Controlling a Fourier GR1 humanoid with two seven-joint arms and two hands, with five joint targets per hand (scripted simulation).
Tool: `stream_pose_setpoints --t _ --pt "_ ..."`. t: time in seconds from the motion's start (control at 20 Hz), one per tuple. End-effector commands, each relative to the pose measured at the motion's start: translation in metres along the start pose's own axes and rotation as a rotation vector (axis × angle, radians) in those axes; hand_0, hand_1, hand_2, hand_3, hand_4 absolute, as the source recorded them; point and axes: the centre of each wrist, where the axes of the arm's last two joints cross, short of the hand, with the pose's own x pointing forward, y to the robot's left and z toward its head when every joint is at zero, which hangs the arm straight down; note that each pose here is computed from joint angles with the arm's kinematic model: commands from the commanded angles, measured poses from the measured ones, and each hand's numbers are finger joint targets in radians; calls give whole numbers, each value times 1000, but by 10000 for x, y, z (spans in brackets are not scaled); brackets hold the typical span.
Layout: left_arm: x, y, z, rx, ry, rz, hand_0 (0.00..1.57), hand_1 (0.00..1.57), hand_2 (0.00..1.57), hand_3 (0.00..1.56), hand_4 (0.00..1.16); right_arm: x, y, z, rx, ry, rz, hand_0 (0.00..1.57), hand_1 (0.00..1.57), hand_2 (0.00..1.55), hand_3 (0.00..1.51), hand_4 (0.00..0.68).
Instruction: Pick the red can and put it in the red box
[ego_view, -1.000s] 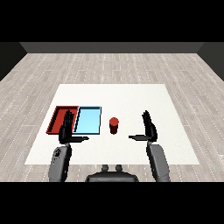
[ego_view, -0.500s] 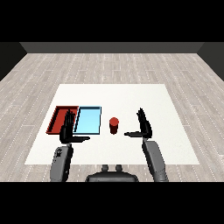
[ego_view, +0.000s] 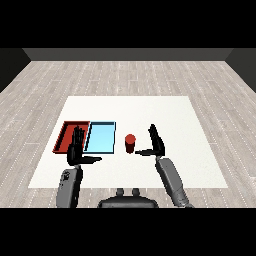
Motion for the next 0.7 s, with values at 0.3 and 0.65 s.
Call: stream_pose_setpoints --t 0.3,0.65 --pt "62 216 -18 -9 -6 18 0 0 0 0 0 -218 257 -174 37 45 -56 0 0 0 0 0" --pt "-128 111 -44 -1 5 26 0 0 0 0 0 -525 450 31 13 88 -80 0 0 0 0 0"
